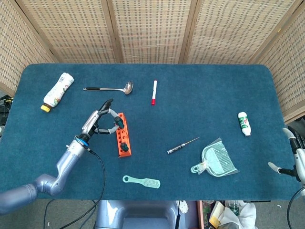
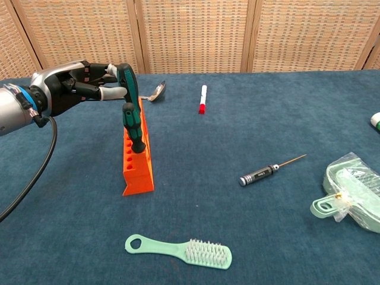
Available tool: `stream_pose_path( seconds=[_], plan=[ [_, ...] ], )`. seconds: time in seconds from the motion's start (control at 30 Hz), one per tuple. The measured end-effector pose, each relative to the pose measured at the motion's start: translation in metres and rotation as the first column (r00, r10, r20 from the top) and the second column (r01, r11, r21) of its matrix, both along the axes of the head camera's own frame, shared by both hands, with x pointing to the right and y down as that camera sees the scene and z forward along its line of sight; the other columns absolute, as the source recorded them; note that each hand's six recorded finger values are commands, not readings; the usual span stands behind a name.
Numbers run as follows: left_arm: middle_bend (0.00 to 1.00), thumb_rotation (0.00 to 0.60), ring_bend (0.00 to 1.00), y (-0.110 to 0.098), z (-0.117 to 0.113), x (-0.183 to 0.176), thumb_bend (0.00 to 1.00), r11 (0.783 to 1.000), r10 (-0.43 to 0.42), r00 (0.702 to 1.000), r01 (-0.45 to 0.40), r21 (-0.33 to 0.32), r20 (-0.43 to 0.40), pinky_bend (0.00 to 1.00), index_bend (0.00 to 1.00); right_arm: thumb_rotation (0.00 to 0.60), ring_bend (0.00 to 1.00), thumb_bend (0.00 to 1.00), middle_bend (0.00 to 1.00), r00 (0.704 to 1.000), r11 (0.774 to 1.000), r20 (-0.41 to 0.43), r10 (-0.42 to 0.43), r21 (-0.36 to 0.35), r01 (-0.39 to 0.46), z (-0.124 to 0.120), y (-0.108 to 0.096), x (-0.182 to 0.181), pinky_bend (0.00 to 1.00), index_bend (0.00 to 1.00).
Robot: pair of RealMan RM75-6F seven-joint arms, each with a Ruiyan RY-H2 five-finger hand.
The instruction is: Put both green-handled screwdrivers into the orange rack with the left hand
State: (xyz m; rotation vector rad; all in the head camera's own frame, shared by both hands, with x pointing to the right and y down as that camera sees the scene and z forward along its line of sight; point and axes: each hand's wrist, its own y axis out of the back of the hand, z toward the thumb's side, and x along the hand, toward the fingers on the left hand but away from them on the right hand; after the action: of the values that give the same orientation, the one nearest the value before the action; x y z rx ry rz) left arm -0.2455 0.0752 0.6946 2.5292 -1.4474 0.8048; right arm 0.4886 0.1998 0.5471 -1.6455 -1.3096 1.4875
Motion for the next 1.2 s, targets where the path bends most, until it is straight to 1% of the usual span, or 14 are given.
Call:
stream_pose_path(
  seconds=[0.13, 0.23, 0.37, 0.57, 0.63, 0.67, 0.73, 0.83, 0.9, 1.03, 1.1, 1.2],
  plan=[
    [0.00, 0.600, 0.00, 0.000, 0.002, -0.001, 0.54, 1.000, 0.001, 1.000, -0.001, 0.000, 0.014, 0.00, 0.59, 0.600, 0.00, 0.00, 0.00, 1.000, 1.000, -0.001, -0.001, 0.001, 0.001, 0.000, 0.000, 0.000, 0.00, 0.00],
    [0.00, 0.600, 0.00, 0.000, 0.001, -0.002, 0.53, 1.000, 0.000, 1.000, 0.000, 0.002, 0.019, 0.00, 0.51, 0.600, 0.00, 0.00, 0.00, 1.000, 1.000, -0.002, -0.001, 0.001, 0.001, 0.000, 0.000, 0.000, 0.00, 0.00],
    [0.00, 0.600, 0.00, 0.000, 0.000, -0.002, 0.49, 1.000, -0.002, 1.000, 0.002, 0.002, 0.015, 0.00, 0.42, 0.600, 0.00, 0.00, 0.00, 1.000, 1.000, -0.004, -0.002, 0.003, 0.002, 0.000, 0.000, -0.001, 0.00, 0.00],
    [0.00, 0.600, 0.00, 0.000, -0.002, -0.004, 0.44, 1.000, 0.002, 1.000, -0.002, 0.007, 0.017, 0.00, 0.36, 0.600, 0.00, 0.00, 0.00, 1.000, 1.000, -0.006, -0.001, 0.004, 0.001, 0.000, 0.000, -0.001, 0.00, 0.00],
    [0.00, 0.600, 0.00, 0.000, -0.003, -0.004, 0.42, 1.000, 0.004, 1.000, -0.004, 0.009, 0.017, 0.00, 0.32, 0.600, 0.00, 0.00, 0.00, 1.000, 1.000, -0.006, -0.001, 0.004, 0.001, 0.000, 0.000, -0.001, 0.00, 0.00],
    [0.00, 0.600, 0.00, 0.001, -0.003, -0.004, 0.41, 1.000, 0.004, 1.000, -0.004, 0.010, 0.016, 0.00, 0.27, 0.600, 0.00, 0.00, 0.00, 1.000, 1.000, -0.006, -0.001, 0.004, 0.001, 0.000, 0.000, -0.001, 0.00, 0.00],
    [0.00, 0.600, 0.00, 0.000, -0.005, -0.005, 0.37, 1.000, 0.001, 1.000, -0.001, 0.015, 0.013, 0.00, 0.19, 0.600, 0.00, 0.00, 0.00, 1.000, 1.000, -0.005, -0.003, 0.005, 0.003, -0.001, 0.000, -0.001, 0.00, 0.00],
    [0.00, 0.600, 0.00, -0.001, -0.011, -0.009, 0.28, 0.999, -0.006, 1.000, 0.006, 0.037, 0.010, 0.00, 0.07, 0.600, 0.00, 0.00, 0.00, 1.000, 1.000, -0.004, -0.003, 0.005, 0.003, -0.001, 0.000, -0.001, 0.00, 0.00],
    [0.00, 0.600, 0.00, -0.003, -0.017, -0.014, 0.21, 0.998, -0.010, 1.000, 0.009, 0.056, 0.012, 0.00, 0.01, 0.600, 0.00, 0.00, 0.00, 1.000, 1.000, -0.002, -0.003, 0.006, 0.003, -0.001, 0.000, -0.002, 0.00, 0.00],
    [0.00, 0.600, 0.00, -0.006, -0.031, -0.030, 0.11, 0.994, -0.011, 0.999, 0.007, 0.105, 0.036, 0.00, 0.00, 0.600, 0.00, 0.00, 0.00, 1.000, 1.000, 0.001, -0.008, 0.008, 0.008, -0.002, 0.001, -0.003, 0.00, 0.00],
    [0.00, 0.600, 0.00, -0.006, -0.041, -0.044, 0.05, 0.990, -0.004, 0.997, -0.006, 0.144, 0.075, 0.00, 0.00, 0.600, 0.00, 0.00, 0.00, 1.000, 1.000, 0.002, -0.010, 0.009, 0.010, -0.002, 0.001, -0.004, 0.00, 0.00],
    [0.00, 0.600, 0.00, -0.004, -0.051, -0.065, 0.00, 0.980, 0.013, 0.986, -0.045, 0.193, 0.164, 0.00, 0.00, 0.600, 0.00, 0.00, 0.00, 1.000, 1.000, 0.004, -0.014, 0.009, 0.014, -0.002, 0.002, -0.005, 0.00, 0.00]
  ],
)
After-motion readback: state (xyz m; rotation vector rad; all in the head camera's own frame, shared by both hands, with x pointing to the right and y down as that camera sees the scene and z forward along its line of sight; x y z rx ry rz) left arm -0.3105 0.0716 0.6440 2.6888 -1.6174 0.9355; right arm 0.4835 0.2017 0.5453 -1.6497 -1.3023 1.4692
